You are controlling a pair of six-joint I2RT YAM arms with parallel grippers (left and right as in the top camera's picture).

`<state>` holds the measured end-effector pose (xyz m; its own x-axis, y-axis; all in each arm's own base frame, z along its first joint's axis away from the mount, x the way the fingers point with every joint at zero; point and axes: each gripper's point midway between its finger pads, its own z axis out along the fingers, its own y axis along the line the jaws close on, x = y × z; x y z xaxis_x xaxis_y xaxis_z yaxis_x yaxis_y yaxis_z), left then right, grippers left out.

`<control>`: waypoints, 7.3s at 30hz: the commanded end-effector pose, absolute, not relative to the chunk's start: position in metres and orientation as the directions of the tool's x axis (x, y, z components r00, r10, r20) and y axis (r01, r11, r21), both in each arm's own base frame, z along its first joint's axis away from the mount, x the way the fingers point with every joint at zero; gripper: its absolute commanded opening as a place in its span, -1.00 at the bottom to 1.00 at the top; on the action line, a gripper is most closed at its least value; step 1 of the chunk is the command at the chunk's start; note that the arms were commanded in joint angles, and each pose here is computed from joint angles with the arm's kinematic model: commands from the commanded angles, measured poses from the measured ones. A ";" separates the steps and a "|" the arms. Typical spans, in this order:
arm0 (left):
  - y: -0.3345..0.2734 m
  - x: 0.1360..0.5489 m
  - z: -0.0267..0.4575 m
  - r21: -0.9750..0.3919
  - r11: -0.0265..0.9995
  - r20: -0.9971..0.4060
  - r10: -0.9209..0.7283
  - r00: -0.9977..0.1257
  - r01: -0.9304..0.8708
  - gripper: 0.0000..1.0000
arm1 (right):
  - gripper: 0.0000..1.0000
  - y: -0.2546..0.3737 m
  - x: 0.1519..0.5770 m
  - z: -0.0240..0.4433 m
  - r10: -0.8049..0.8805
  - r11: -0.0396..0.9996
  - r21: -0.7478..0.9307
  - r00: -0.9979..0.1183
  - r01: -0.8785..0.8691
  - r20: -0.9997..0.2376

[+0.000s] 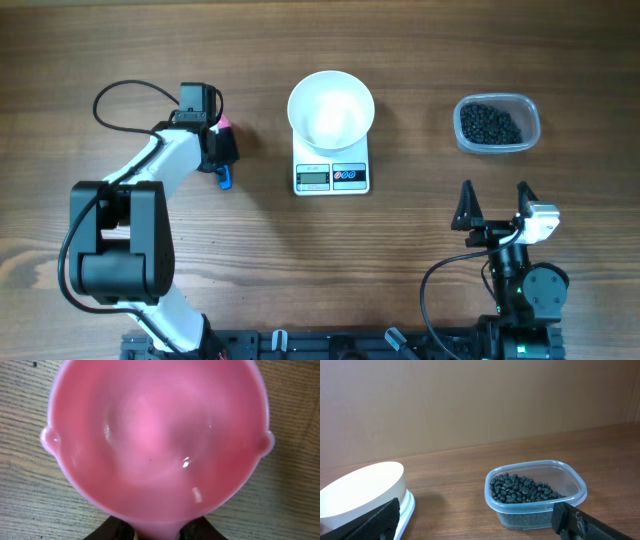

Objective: Scoop item into bowl and weigh 150g on scale
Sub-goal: 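Lift the scoop with the left gripper and bring the right gripper to grasp its handle, then release the scoop from the left gripper and carry it right with the right gripper, then lower the scoop into the black beans tub with the right gripper and scoop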

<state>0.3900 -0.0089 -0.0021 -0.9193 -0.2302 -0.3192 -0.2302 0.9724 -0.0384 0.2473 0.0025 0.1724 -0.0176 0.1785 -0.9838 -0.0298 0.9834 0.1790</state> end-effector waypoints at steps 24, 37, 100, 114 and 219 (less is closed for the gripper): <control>-0.036 0.409 0.110 -0.505 0.799 -0.326 -0.527 -0.785 -0.327 -0.75 | 1.00 -0.001 0.247 0.174 0.185 0.983 0.185 -0.007 -0.013 -0.983; -0.050 0.394 0.171 -0.830 0.202 0.265 -0.677 -0.687 -0.520 -0.92 | 1.00 -0.001 0.247 0.174 0.185 0.983 0.186 -0.007 -0.013 -0.983; -0.148 0.401 0.217 -0.796 0.006 0.518 -0.509 -0.688 -0.605 -0.92 | 0.31 0.353 0.373 0.238 0.194 0.783 0.527 -0.674 -0.332 -0.713; -0.158 0.394 0.220 -0.789 0.010 0.539 -0.468 -0.700 -0.614 -0.92 | -0.46 0.344 0.379 0.227 0.197 0.824 0.491 -0.668 -0.285 -0.717; -0.057 0.418 0.127 -0.541 0.784 -0.361 -0.543 -0.758 -0.304 1.00 | -0.91 -0.075 0.413 0.115 -0.066 0.946 0.295 -0.968 -0.138 -0.242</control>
<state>0.4159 -0.0607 0.1227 -0.7611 -0.5573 -0.3318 -0.3200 0.7676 -0.5553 0.4131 -0.0862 0.1205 -0.9659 -0.1190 -0.2301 -0.1578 0.9747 0.1585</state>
